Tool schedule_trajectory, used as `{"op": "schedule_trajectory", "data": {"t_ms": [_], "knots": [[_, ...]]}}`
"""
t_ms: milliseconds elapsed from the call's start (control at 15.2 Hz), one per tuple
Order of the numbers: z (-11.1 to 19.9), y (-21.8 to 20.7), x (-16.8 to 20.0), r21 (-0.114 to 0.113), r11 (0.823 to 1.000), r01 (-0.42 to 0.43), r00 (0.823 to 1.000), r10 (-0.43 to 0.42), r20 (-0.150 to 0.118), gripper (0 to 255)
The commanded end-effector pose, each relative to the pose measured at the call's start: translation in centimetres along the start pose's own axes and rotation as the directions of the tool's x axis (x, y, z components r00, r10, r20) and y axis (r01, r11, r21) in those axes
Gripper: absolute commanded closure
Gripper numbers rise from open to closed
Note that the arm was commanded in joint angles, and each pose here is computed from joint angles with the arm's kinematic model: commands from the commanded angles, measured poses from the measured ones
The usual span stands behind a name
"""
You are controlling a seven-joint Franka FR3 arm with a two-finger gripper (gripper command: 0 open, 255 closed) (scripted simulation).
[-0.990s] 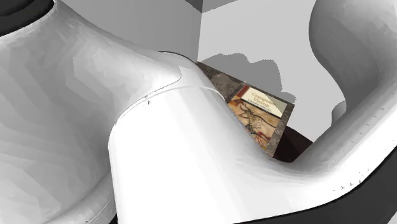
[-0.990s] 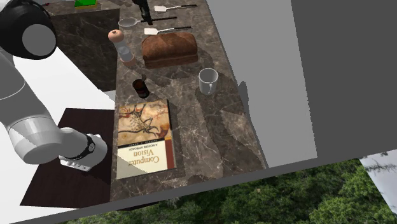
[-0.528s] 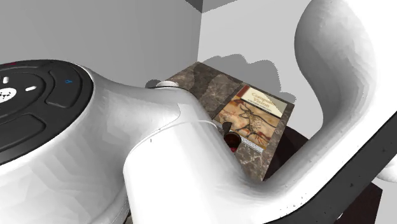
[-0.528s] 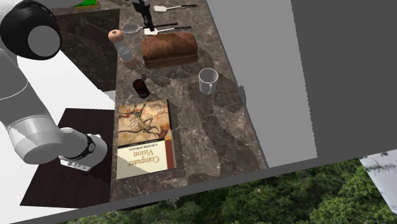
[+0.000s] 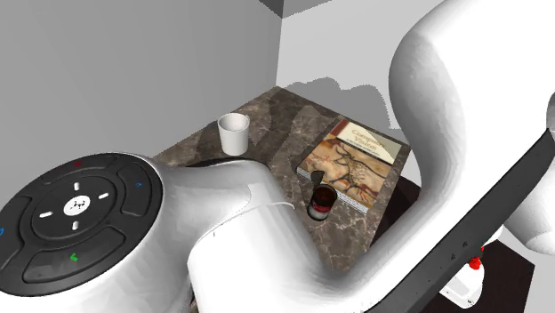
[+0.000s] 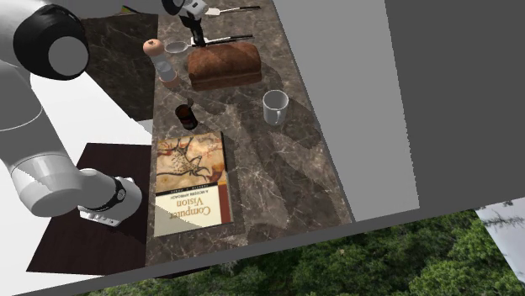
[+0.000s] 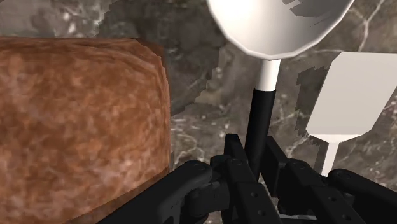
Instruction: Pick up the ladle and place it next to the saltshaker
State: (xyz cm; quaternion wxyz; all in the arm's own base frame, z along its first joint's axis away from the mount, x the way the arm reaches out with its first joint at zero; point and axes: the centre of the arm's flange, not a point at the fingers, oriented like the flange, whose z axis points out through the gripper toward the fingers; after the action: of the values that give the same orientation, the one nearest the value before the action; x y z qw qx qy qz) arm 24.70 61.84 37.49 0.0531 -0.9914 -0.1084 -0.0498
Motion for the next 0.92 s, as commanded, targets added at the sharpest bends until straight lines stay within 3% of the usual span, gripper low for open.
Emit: {"op": "schedule_trajectory", "data": {"t_ms": [0, 264, 726, 792, 858], "knots": [[1.2, 0.0, -0.1, 0.0, 1.0, 0.0, 1.0, 0.0, 0.0, 255], [3.0, 0.2, -0.3, 0.0, 1.0, 0.0, 1.0, 0.0, 0.0, 255], [3.0, 0.2, -0.3, 0.0, 1.0, 0.0, 1.0, 0.0, 0.0, 255], [2.9, 0.2, -0.3, 0.0, 1.0, 0.0, 1.0, 0.0, 0.0, 0], [2.8, 0.1, -0.3, 0.0, 1.0, 0.0, 1.0, 0.0, 0.0, 0]]}}
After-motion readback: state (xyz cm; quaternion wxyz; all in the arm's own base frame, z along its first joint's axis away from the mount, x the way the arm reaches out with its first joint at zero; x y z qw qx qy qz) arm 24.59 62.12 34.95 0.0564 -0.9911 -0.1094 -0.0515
